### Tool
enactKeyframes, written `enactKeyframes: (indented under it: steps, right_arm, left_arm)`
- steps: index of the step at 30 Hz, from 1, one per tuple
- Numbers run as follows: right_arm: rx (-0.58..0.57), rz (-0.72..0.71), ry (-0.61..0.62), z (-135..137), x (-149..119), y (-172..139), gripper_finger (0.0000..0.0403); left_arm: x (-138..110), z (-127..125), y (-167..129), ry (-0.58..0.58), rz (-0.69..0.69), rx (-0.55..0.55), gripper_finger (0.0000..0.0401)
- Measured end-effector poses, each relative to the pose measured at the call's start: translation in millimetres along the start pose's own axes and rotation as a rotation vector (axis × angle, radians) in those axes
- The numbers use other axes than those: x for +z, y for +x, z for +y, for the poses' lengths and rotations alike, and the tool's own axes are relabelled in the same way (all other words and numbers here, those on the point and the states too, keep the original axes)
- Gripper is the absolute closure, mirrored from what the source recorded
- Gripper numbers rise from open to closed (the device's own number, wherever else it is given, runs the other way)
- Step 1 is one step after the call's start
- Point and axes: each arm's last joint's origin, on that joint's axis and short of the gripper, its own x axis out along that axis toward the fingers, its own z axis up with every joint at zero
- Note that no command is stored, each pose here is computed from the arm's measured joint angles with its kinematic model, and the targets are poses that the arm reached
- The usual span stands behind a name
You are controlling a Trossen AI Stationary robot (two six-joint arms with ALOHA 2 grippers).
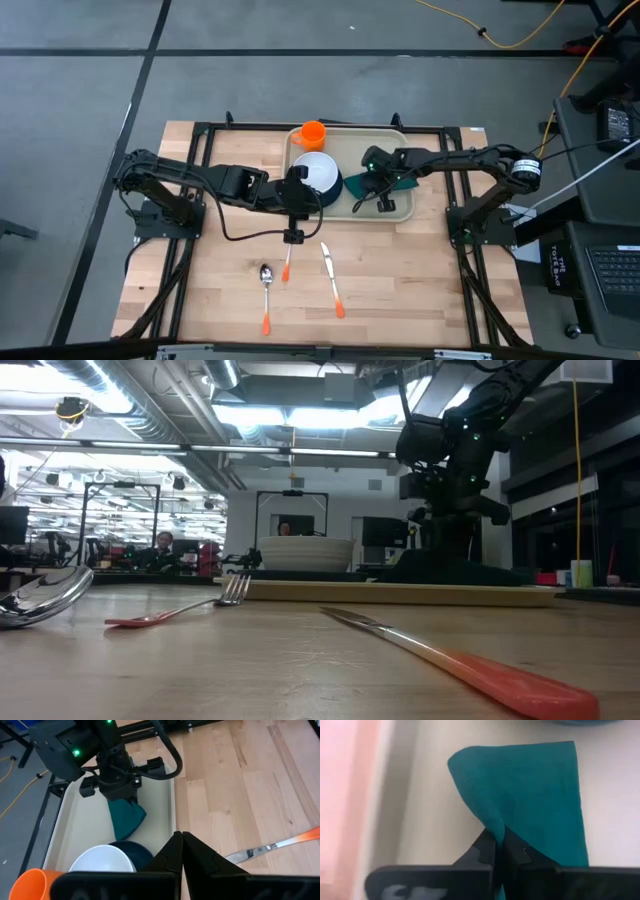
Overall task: Set up tray
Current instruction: Put the green napkin to the right of the green plate on the gray serving tray
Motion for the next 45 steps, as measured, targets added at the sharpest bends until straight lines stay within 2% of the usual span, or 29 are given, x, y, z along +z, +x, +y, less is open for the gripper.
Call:
enactKeyframes:
  steps: [5, 12, 22, 27, 38, 45]
  right_arm:
    - [0.044, -0.011, 0.044, 7, 3, 0, 0.0395]
    - [0.036, -0.004, 0.074, 8, 3, 0, 0.0368]
    - [0.055, 0.012, 0.157, 13, 3, 1, 0.0355]
    - [0.132, -0.044, 0.161, 14, 7, 1, 0.0321]
    - [0.122, -0.025, 0.215, 14, 5, 1, 0.0216]
    - [0.112, -0.036, 0.205, 12, 11, -6, 0.0208]
  left_arm:
    - [0, 0, 0, 0.001, 0.0, 0.0, 0.0396]
    - [0, 0, 0, 0.001, 0.0, -0.006, 0.04]
    - [0, -1, 0, 0.0, -0.001, -0.052, 0.0397]
    - [0, -2, 0, 0.001, -0.001, -0.052, 0.0399]
    - [-2, -1, 0, 0.005, 0.015, -0.051, 0.0398]
    - [-4, -2, 0, 0.012, 0.04, -0.05, 0.0399]
